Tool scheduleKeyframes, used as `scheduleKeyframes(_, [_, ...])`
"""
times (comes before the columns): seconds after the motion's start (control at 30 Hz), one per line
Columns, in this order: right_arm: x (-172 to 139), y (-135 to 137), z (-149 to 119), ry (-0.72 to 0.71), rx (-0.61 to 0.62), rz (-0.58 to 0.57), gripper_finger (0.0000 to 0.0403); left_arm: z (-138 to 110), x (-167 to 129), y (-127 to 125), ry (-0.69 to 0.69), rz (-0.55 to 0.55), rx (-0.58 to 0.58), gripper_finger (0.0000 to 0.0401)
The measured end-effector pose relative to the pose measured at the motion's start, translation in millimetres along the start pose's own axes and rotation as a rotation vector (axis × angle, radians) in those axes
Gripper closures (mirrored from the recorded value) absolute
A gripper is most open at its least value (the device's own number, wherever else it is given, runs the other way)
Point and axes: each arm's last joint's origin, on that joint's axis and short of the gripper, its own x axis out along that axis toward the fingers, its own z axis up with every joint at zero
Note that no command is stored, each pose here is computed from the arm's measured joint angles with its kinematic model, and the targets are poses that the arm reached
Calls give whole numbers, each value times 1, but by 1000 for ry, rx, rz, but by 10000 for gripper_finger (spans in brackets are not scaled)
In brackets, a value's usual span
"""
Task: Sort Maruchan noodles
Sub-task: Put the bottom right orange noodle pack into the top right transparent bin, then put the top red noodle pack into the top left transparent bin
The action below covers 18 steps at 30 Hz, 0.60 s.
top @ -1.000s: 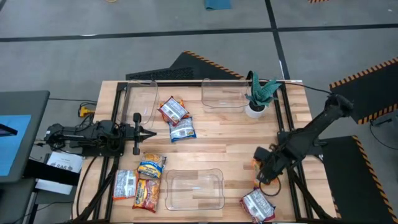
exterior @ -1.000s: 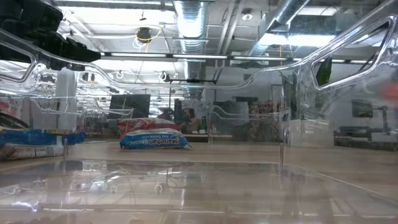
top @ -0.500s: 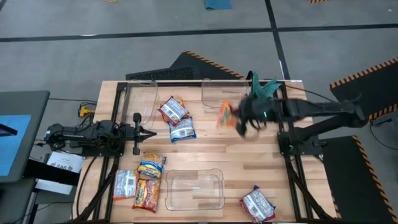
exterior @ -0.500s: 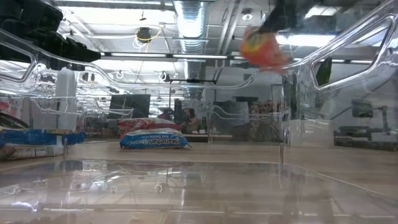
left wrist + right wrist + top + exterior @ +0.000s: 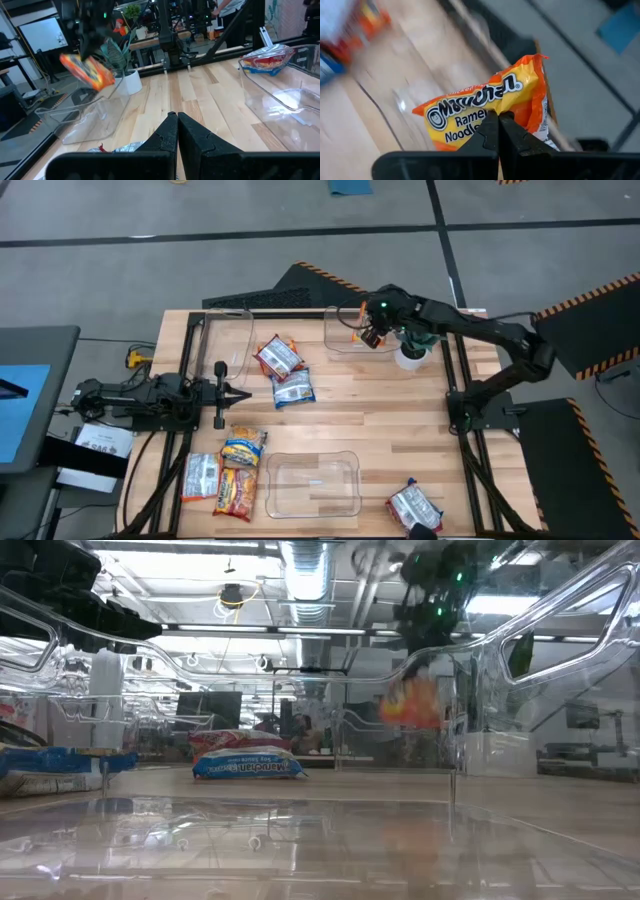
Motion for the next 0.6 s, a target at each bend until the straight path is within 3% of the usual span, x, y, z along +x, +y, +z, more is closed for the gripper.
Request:
scheduleKeyframes(0.23, [27,2,-14,162,-22,3,384,0,0,0,0,-1,0,401])
scheduleKeyframes(0.6, [17,0,-13,146,8,-1,256,0,0,0,0,-1,0,401])
